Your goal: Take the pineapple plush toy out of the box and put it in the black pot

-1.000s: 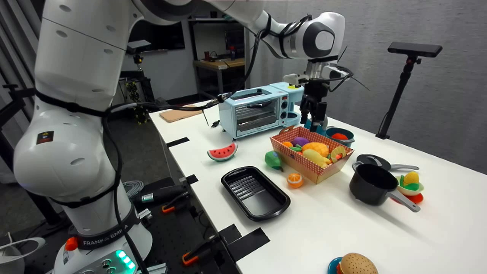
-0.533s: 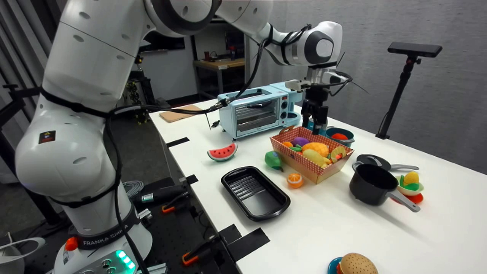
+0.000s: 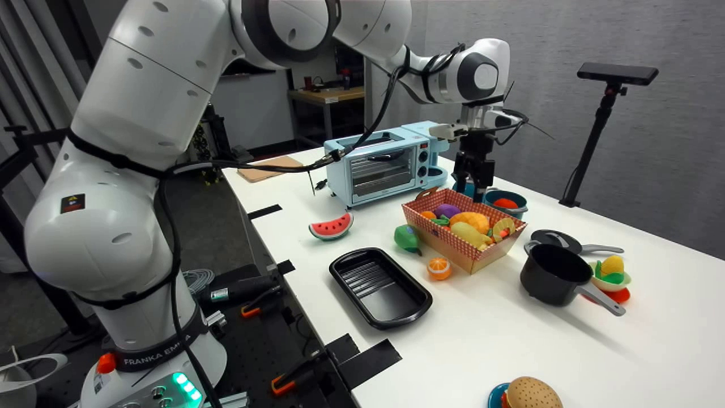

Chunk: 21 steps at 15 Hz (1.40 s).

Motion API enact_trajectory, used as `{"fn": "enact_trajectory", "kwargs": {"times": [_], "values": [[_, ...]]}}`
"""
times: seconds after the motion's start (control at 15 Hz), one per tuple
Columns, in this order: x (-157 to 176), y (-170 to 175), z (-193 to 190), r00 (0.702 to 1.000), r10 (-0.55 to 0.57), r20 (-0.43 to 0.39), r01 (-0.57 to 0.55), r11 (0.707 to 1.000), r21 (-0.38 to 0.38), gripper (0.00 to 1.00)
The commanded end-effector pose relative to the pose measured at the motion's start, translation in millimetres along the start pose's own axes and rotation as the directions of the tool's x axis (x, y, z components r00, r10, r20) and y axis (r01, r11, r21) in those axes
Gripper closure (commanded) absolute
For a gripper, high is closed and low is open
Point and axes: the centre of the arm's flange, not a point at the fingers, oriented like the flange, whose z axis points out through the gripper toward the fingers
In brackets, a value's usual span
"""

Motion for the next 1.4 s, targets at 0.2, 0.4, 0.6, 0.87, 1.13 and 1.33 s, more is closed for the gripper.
{"fn": "enact_trajectory", "kwargs": {"times": [0.2, 0.4, 0.6, 0.87, 1.13, 1.33], "values": [[20, -13, 13, 0.999, -0.025, -0.034, 0.023, 0.999, -0.043, 0.0], [24, -18, 26, 0.999, -0.038, -0.029, 0.036, 0.998, -0.058, 0.0], [30, -24, 40, 0.998, -0.052, -0.023, 0.05, 0.996, -0.075, 0.0], [37, -30, 53, 0.997, -0.069, -0.017, 0.067, 0.993, -0.093, 0.0], [44, -33, 61, 0.996, -0.09, -0.017, 0.088, 0.991, -0.102, 0.0], [46, -36, 63, 0.995, -0.1, -0.023, 0.097, 0.99, -0.098, 0.0]]}}
